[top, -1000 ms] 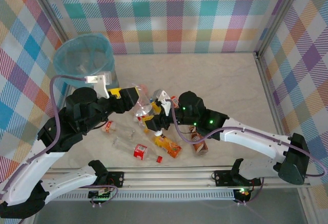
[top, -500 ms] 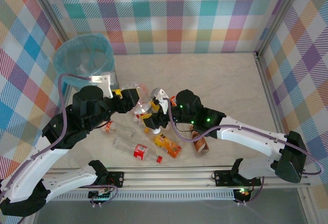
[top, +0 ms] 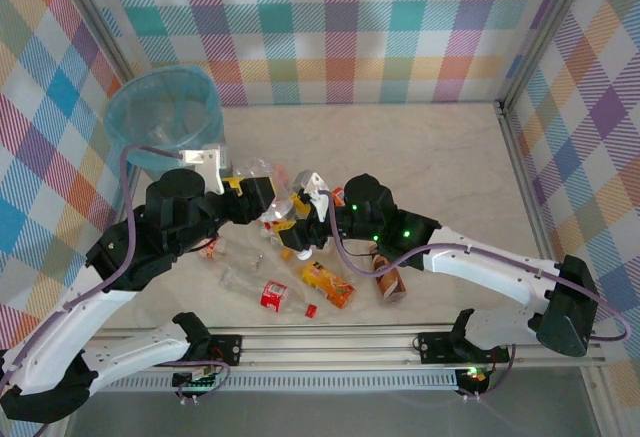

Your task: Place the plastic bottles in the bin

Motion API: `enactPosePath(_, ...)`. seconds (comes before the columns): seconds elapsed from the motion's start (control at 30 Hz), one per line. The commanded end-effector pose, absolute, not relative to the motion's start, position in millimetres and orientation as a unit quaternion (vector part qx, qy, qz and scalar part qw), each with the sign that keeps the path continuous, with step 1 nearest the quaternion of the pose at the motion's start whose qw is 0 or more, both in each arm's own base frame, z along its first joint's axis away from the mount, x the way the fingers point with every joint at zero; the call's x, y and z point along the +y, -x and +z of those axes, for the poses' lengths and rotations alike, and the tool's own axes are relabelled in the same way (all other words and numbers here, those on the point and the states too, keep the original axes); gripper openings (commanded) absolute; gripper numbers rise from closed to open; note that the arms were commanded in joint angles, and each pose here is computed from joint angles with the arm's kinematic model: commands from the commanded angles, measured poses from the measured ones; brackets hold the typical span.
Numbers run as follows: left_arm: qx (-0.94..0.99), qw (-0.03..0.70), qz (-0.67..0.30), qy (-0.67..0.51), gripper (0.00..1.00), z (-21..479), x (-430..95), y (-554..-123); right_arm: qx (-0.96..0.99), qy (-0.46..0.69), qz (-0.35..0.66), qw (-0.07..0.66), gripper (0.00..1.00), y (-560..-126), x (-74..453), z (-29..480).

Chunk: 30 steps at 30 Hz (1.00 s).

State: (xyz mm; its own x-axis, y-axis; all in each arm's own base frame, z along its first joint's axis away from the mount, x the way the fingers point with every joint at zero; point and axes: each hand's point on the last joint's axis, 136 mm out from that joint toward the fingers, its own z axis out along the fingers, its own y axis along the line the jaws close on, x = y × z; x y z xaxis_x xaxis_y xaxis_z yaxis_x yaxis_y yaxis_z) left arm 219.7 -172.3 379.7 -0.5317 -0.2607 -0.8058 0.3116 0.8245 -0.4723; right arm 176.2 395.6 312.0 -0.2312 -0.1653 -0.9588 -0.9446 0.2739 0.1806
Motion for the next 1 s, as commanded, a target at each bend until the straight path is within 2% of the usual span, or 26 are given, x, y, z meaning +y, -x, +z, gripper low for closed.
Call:
enactPosePath(0.0,0.820,0.485,-0.302,-0.016,0.62,381,-176,-222,0.624,0.423,0.446,0.483,0.62,-172,395,341)
enactPosePath(0.2,0.801,0.528,-0.282,0.026,0.62,396,-154,-229,0.646,0.400,0.425,0.492,0.74,-183,390,346)
enactPosePath(0.33,0.773,0.574,-0.262,0.064,0.62,413,-133,-234,0.656,0.392,0.406,0.501,0.86,-191,387,357)
enactPosePath(0.47,0.742,0.624,-0.233,0.079,0.59,443,-115,-238,0.652,0.386,0.413,0.506,0.87,-191,387,379)
enactPosePath(0.63,0.722,0.676,-0.121,0.080,0.58,494,-87,-253,0.628,0.380,0.433,0.523,0.86,-189,390,419)
enactPosePath(0.83,0.700,0.706,-0.061,0.088,0.58,552,-63,-281,0.602,0.373,0.459,0.536,0.85,-196,411,456)
enactPosePath(0.97,0.697,0.710,-0.040,0.090,0.56,573,-53,-306,0.603,0.363,0.477,0.526,0.82,-207,436,473)
